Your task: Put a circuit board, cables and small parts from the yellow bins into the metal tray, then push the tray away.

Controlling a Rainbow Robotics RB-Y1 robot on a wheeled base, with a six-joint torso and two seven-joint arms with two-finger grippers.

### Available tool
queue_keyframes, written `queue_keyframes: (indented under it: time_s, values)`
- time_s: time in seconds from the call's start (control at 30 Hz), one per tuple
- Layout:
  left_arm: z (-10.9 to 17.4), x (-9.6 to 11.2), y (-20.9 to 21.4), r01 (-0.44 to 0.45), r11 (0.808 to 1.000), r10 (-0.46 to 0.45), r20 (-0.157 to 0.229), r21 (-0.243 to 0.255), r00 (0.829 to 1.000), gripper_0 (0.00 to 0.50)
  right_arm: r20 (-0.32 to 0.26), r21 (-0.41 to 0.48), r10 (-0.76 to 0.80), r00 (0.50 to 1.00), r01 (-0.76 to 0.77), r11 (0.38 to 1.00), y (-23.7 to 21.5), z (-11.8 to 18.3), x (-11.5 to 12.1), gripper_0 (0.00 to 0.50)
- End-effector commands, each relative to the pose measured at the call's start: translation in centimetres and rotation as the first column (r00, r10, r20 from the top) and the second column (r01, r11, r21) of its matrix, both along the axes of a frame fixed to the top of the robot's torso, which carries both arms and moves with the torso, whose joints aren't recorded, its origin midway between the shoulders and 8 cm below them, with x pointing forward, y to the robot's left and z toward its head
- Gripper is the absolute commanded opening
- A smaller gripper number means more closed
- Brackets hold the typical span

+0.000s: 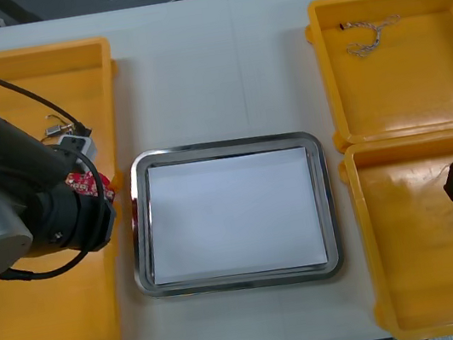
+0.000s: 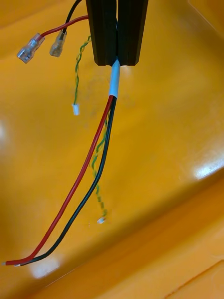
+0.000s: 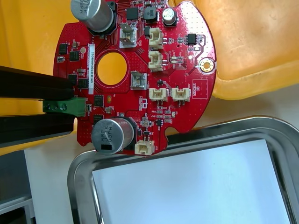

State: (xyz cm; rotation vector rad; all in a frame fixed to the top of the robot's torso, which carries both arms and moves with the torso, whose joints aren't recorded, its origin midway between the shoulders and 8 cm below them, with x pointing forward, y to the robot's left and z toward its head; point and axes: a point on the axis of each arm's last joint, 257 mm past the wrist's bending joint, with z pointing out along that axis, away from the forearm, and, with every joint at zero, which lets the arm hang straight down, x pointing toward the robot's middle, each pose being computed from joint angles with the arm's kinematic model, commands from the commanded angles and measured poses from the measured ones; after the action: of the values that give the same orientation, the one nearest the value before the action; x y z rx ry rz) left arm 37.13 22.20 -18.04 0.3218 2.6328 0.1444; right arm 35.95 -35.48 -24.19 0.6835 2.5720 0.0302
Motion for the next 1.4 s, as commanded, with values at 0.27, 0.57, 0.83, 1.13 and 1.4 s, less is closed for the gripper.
queue_keyframes:
  time_s: [0.27,0.57,0.83,1.13,1.4]
  values:
    - [0.1,1.7,-4.1,0.036,0.999,-0.036,0.01,-0.005,0.999,0.0,-0.015,-0.236,0.262,0.965,-0.258,0.937,-2.6,6.0,-1.1,0.0]
    - [-0.9,1.6,-6.4,0.066,0.998,-0.066,-0.012,-0.022,0.998,0.0,0.009,-0.283,0.45,0.893,-0.429,0.858,-0.7,8.7,-0.5,0.0]
    - [-2.5,0.7,-7.7,0.109,0.994,-0.109,-0.032,0.001,0.993,0.0,-0.036,-0.309,0.602,0.798,-0.582,0.752,0.7,9.4,-0.7,0.0]
    - [-4.2,-0.2,-9.4,0.153,0.988,-0.152,-0.042,0.025,0.987,0.0,-0.081,-0.301,0.727,0.682,-0.712,0.635,2.8,8.9,-1.5,0.0]
    - [-6.5,-0.4,-10.3,0.177,0.984,-0.177,-0.024,0.012,0.984,0.0,-0.109,-0.317,0.767,0.632,-0.753,0.576,4.4,8.6,-2.2,0.0]
